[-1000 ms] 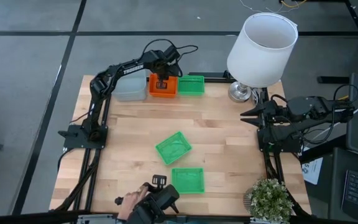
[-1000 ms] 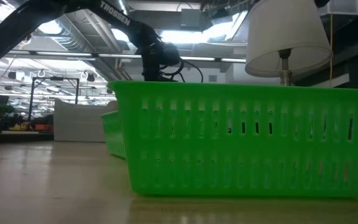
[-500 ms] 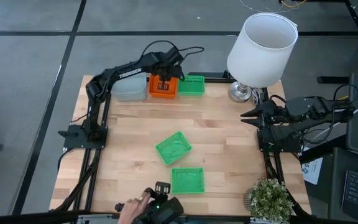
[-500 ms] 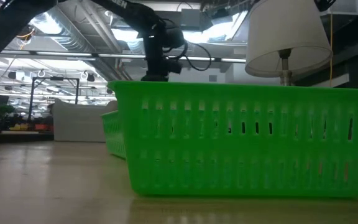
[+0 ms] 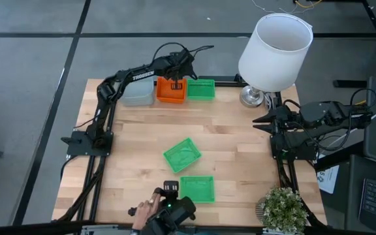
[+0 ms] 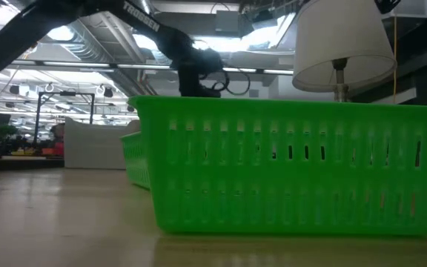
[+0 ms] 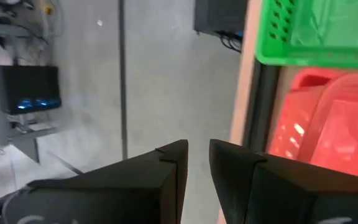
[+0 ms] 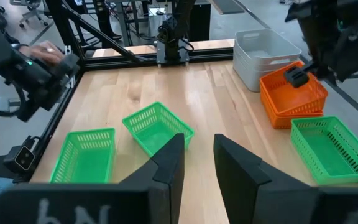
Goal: Stack baskets by color
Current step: Stack the bottom orange bin on the top orange bin
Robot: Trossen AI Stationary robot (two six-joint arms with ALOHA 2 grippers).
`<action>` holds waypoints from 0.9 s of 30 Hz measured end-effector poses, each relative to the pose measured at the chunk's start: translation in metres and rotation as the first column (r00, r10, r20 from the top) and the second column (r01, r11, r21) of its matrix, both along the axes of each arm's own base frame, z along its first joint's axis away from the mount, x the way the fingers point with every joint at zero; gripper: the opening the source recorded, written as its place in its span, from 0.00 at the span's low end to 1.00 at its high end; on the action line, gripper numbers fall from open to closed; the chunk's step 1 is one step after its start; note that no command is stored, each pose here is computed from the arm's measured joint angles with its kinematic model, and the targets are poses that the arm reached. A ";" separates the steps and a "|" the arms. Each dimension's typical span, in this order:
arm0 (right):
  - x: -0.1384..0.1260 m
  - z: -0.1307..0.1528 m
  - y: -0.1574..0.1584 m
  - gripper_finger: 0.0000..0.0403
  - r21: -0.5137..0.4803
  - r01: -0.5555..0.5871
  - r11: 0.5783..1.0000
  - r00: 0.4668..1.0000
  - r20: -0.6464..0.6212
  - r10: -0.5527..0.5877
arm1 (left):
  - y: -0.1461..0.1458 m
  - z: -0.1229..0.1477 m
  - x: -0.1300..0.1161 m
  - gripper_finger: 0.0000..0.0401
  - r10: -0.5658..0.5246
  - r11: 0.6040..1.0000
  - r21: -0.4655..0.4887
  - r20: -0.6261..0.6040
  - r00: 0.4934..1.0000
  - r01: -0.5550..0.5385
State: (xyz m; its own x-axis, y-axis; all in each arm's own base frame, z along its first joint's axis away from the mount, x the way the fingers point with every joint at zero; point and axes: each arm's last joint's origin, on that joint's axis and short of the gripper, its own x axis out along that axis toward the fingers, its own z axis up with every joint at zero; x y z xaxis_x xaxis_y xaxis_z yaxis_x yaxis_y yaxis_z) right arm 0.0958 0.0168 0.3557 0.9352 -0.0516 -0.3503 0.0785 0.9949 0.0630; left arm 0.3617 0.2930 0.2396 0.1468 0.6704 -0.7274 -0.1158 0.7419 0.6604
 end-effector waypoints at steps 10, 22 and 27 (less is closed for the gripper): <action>0.000 -0.001 0.000 0.22 -0.004 -0.001 1.000 1.000 -0.008 0.001 | 0.012 -0.031 0.008 0.14 0.025 1.000 0.008 -0.022 0.999 -0.024; 0.000 -0.001 0.000 0.22 -0.004 0.000 1.000 1.000 -0.013 0.000 | 0.005 -0.012 0.005 0.14 0.083 0.991 0.116 -0.078 0.993 -0.074; -0.001 -0.001 0.000 0.22 -0.003 0.000 1.000 1.000 -0.014 0.000 | -0.045 0.018 0.001 0.15 0.090 0.996 0.012 -0.095 0.991 -0.089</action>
